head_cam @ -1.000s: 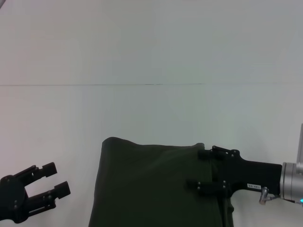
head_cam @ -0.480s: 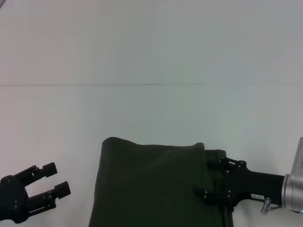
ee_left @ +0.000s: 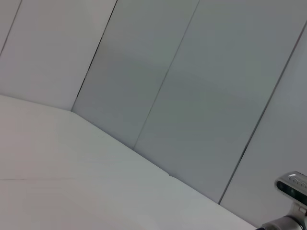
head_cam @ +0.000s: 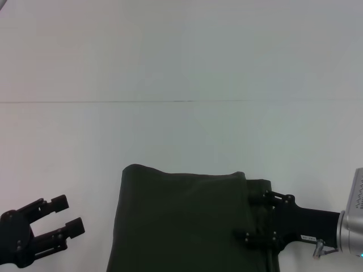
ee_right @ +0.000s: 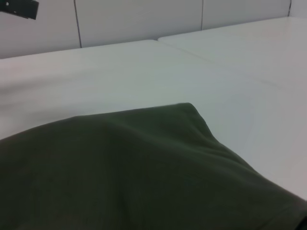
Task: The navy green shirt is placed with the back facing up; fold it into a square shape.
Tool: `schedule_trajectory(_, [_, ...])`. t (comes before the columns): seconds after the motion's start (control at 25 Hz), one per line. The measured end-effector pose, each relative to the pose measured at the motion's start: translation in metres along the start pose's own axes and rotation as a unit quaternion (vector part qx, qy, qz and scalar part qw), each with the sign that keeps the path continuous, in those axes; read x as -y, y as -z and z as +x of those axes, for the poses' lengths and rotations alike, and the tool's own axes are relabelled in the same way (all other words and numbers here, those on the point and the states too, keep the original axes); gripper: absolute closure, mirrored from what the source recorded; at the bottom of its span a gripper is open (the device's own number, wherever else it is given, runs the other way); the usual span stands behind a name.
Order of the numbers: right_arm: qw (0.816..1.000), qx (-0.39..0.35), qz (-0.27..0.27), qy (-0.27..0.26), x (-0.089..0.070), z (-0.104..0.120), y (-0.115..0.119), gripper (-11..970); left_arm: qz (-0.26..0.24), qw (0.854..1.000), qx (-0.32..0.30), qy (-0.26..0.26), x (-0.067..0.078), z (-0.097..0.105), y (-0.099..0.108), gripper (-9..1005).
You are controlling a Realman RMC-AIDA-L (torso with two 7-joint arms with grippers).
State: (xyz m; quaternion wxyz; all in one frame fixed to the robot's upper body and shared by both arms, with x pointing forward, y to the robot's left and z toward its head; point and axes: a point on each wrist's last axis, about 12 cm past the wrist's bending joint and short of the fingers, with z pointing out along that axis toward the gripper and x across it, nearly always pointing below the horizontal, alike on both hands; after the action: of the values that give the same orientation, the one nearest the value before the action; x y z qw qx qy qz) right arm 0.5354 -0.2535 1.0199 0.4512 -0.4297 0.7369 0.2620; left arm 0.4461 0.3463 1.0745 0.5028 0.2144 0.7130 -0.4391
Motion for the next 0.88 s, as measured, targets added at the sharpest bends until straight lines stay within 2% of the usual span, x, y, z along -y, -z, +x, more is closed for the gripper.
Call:
schedule_trajectory(0.28, [0.998,0.052,-0.032,0.023,-0.007,-0.009,0.012,42,0.002,1.0,0.0,-0.002,0.0,-0.001,0.0,147])
schedule_trajectory(0.48, [0.996,0.064,-0.046,0.051,-0.02,0.001,0.019,42,0.001,1.0,0.0,-0.002,-0.001,-0.001,0.0,147])
schedule_trajectory(0.68, [0.995,0.061,-0.056,0.046,-0.033,0.012,0.019,43,0.0,1.0,0.0,-0.001,-0.001,-0.001,0.0,147])
schedule_trajectory(0.88, [0.996,0.045,-0.056,0.044,-0.037,0.021,0.02,43,0.001,1.0,0.002,0.004,0.0,0.001,-0.002,147])
